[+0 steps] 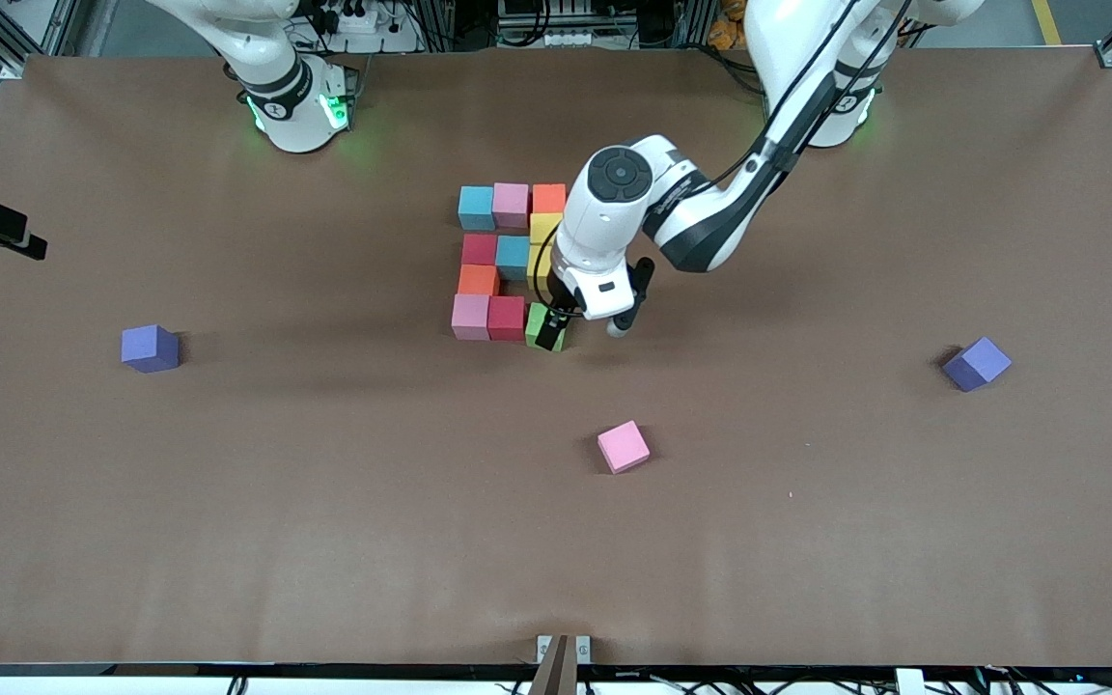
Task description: Form number 2 with 11 blocks
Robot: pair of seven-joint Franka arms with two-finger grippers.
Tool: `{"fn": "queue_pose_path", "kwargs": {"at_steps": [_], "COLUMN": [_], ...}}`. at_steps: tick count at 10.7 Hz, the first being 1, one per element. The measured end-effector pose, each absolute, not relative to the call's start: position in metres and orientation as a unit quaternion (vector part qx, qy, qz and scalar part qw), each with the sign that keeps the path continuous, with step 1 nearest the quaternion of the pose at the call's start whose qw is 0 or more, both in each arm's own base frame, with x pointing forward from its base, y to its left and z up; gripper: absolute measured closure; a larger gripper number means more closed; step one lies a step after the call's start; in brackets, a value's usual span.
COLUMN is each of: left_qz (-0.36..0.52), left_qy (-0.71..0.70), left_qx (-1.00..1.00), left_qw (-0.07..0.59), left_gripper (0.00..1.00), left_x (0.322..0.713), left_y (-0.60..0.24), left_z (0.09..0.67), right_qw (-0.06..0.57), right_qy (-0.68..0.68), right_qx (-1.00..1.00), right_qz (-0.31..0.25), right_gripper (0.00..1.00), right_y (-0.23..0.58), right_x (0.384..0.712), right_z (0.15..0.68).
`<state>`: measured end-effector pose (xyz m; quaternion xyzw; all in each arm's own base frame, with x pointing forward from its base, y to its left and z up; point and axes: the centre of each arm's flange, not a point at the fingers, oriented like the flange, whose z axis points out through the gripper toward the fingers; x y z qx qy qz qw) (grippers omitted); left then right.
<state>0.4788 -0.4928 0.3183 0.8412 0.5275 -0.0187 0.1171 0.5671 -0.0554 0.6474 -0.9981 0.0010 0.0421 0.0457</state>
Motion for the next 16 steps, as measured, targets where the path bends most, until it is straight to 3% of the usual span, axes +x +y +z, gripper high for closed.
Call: {"fn": "queue_pose_path", "kwargs": {"at_steps": [7, 16], "left_qz": [0.027, 0.000], "left_qy": [0.359, 0.147], "left_qx": [0.930, 0.989], "left_qw": [0.075, -0.011], "left_gripper": [0.00, 0.00], "left_x": [0.533, 0.582], "left_y": [-0.399, -0.257], "left_z": [0.391, 0.476], "right_qw": [0.045, 0.043], "right_qy": [-0.014, -0.017], "right_qx": [-0.998, -0.998], "right_qz": [0.043, 0.050], "right_gripper": [0.00, 0.00], "right_y": [-0.039, -0.035], "right_x": [0.568, 0.567], "right_z": [0.647, 0.647]}}
